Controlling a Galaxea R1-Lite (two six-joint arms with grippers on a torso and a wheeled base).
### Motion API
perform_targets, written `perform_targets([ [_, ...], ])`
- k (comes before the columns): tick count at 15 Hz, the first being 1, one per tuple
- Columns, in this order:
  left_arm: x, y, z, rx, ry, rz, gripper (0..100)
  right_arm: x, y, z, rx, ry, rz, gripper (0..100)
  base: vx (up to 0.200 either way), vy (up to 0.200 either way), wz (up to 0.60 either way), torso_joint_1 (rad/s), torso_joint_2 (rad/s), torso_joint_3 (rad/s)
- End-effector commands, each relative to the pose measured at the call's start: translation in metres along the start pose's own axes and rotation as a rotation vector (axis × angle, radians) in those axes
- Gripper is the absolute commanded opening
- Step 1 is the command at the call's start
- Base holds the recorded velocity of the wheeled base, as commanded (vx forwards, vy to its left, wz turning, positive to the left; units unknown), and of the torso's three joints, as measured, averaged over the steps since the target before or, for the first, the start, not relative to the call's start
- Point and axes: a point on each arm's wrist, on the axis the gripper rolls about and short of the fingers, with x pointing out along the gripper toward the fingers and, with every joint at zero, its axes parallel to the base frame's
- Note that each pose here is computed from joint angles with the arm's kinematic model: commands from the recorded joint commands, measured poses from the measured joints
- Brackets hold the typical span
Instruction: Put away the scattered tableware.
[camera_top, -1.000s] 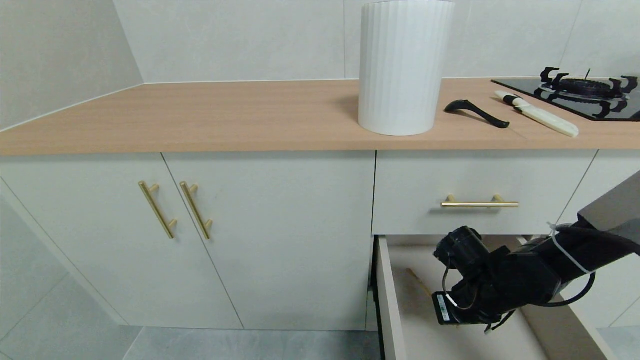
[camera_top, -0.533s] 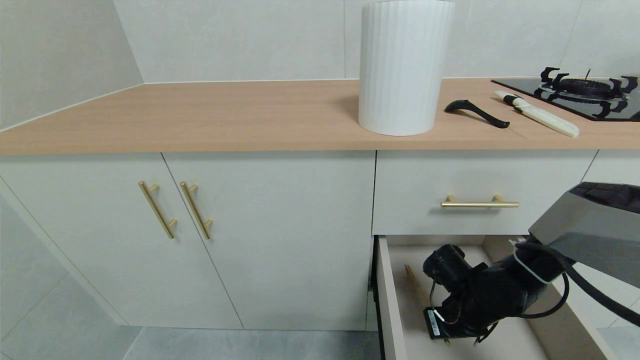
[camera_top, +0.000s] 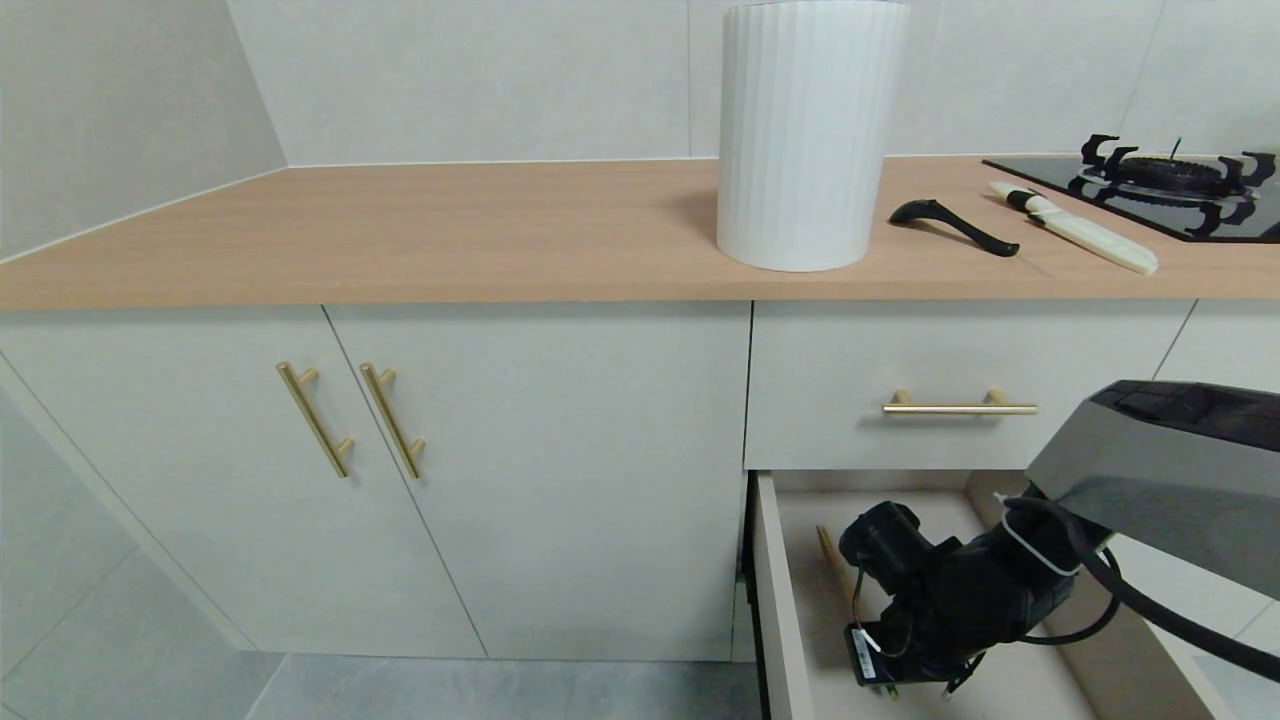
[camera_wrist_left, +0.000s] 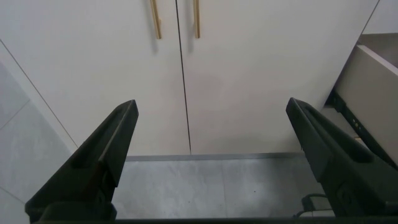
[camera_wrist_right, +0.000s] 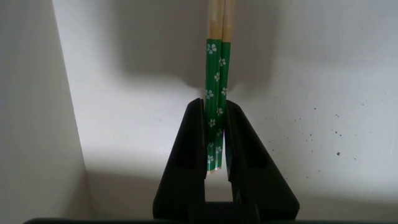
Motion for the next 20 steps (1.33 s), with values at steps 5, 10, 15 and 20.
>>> perform_targets([
  [5,0.0,0.0,0.0,0.0,0.0,0.0,100,0.004,0.0,-0.001,0.009,0.004,-0.012,0,0.0,0.0,0.0,0.0,0.0,0.0],
  [10,0.0,0.0,0.0,0.0,0.0,0.0,100,0.006,0.0,-0.002,0.008,0.004,-0.032,0,0.0,0.0,0.0,0.0,0.0,0.0],
  [15,0.0,0.0,0.0,0.0,0.0,0.0,100,0.005,0.0,-0.001,0.008,0.001,-0.031,100,0.0,0.0,0.0,0.0,0.0,0.0],
  [20,0.0,0.0,0.0,0.0,0.0,0.0,100,-0.021,-0.002,0.005,0.016,-0.082,-0.055,100,0.0,0.0,0.0,0.0,0.0,0.0],
])
